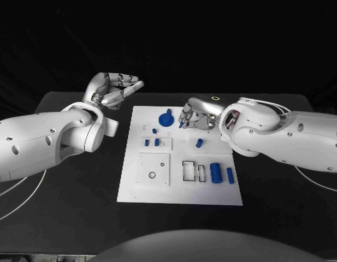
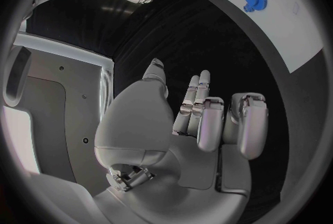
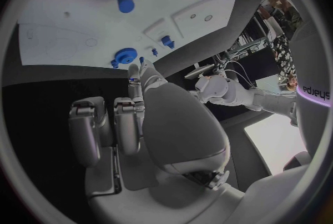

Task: Assemble the parts on the task board

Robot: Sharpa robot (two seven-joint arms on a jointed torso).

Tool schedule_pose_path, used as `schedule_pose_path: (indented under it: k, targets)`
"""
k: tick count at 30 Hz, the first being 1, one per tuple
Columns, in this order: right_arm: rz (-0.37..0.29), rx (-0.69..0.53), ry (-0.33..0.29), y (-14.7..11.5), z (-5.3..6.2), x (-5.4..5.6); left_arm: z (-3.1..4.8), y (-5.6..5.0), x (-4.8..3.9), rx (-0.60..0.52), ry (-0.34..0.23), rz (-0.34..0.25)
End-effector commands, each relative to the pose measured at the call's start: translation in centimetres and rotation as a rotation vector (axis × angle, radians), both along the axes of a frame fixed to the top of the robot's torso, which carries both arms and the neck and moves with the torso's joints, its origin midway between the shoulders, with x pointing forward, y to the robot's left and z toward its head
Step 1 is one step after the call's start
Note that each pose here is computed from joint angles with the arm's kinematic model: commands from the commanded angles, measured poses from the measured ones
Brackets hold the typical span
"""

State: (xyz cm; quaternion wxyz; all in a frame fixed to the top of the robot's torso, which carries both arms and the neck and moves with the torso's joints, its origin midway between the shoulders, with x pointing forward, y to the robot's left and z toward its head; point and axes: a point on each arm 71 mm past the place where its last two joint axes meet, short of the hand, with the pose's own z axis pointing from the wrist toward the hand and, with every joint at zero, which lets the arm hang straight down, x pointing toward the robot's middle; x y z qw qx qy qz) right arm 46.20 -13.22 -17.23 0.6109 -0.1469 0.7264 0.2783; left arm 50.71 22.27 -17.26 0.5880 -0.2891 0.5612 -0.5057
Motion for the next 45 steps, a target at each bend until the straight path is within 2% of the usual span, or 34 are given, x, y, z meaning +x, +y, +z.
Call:
schedule_pose_path:
  k: [1, 10, 19, 29, 36, 45]
  targets:
    - [0.056, 0.009, 0.020, 1.2, 0.1, -0.6, -0.01, -0.3, 0.10, -0.006, 0.003, -0.015]
    - [0.129, -0.021, 0.075, 3.2, -0.1, -1.8, -0.14, -0.7, 0.68, 0.000, 0.003, -0.015]
    - [0.194, -0.077, 0.129, 4.9, -1.0, -2.9, -0.21, -0.6, 0.99, 0.005, 0.002, -0.010]
    - [0.257, -0.128, 0.144, 6.3, -2.7, -4.0, -0.22, -0.7, 1.03, 0.004, 0.001, -0.013]
    - [0.275, -0.162, 0.149, 6.7, -3.8, -4.3, -0.22, -0.7, 1.02, 0.004, 0.000, -0.015]
    - [0.290, -0.200, 0.124, 6.8, -4.7, -4.5, -0.21, -0.6, 0.99, 0.003, 0.000, -0.015]
